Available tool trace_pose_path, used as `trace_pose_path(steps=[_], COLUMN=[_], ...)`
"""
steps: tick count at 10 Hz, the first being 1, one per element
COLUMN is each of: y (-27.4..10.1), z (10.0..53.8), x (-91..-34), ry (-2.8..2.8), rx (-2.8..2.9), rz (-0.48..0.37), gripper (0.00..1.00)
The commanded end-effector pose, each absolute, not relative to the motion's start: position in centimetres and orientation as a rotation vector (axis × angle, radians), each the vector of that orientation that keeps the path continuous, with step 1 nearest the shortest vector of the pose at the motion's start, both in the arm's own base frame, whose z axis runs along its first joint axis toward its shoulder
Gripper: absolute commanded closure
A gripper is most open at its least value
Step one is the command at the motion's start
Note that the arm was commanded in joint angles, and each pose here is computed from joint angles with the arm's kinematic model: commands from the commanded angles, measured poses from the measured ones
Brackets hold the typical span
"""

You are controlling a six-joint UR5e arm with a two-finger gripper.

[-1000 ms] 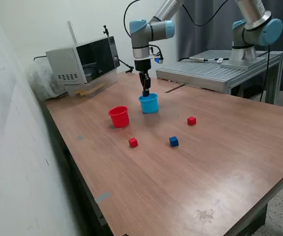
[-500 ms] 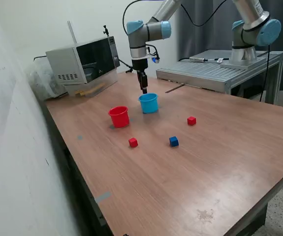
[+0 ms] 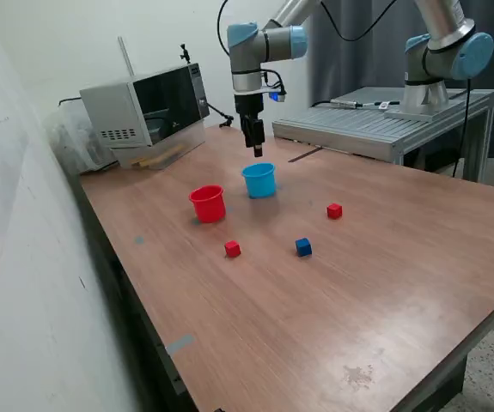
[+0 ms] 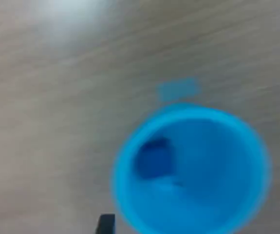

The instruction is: Place red objects in the red bin, and blue objects in the blue bin.

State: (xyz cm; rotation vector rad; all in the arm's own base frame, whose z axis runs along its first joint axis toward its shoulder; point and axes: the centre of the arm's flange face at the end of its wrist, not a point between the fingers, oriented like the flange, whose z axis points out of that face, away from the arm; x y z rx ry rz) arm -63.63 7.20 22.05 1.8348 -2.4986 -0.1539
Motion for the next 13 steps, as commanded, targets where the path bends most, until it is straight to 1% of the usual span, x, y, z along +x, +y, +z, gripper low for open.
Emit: trace_pose_path(steps=[1,3,4,5,6,7,8,9,10,11,12,13], y=[-2.0,-9.1,-12.0,-14.5,-16.6,-19.3,-22.7,-23.5,-24.0,-25.5,-25.7,-25.8], z=[26.2,32.7,35.8,37.9,38.5,37.9,35.8,33.4,29.9,26.0,22.1,19.0], x=[-63.5,-62.3,-61.3,-61.1,-61.7,-63.1,-65.5,-67.4,-69.0,-69.7,-70.5,-71.0], ry=[-2.333,-2.243,-2.2,-2.203,-2.243,-2.286,-2.337,-2.383,-2.412,-2.423,-2.448,-2.464], rx=[1.983,2.077,2.067,2.024,1.95,1.888,1.832,1.798,1.813,1.856,1.878,1.89], rz=[-0.199,-0.161,-0.158,-0.174,-0.172,-0.156,-0.13,-0.108,-0.082,-0.056,-0.03,-0.021], gripper=[0.0,0.0,0.0,0.0,0.0,0.0,0.0,0.0,0.0,0.0,0.0,0.0])
